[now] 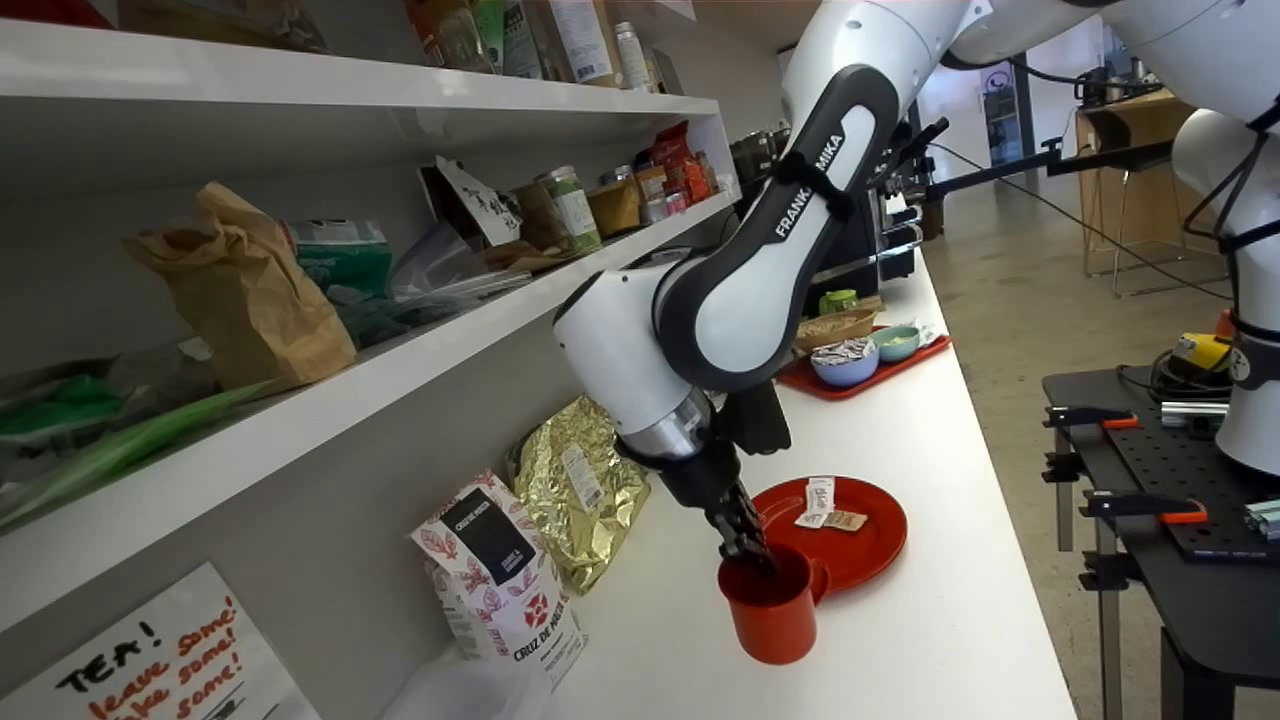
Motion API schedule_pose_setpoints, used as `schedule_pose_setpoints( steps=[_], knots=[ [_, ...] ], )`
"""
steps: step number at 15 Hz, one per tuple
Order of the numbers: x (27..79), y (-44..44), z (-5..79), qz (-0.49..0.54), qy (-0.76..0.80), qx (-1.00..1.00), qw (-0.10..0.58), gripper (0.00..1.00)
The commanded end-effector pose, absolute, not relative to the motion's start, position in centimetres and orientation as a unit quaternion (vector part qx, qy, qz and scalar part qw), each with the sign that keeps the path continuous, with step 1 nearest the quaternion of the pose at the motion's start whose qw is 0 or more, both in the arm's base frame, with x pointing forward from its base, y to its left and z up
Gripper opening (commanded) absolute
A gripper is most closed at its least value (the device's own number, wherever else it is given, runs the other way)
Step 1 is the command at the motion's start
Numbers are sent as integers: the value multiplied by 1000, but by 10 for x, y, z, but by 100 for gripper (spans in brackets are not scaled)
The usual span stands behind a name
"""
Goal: Lift the mug from the countertop and put it on the plate
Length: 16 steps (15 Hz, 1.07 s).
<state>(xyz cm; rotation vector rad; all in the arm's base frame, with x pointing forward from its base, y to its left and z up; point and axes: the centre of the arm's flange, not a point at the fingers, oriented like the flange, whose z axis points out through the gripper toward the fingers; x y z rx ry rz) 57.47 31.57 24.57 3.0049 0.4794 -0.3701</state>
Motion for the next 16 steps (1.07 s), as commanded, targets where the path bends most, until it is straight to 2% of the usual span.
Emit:
schedule_pose_setpoints(
  steps=[1,10,16],
  knots=[
    [563,269,268,-121,132,983,47,2],
    [547,142,241,-148,27,988,34,2],
    [578,46,213,-135,-37,990,13,2]
  ],
)
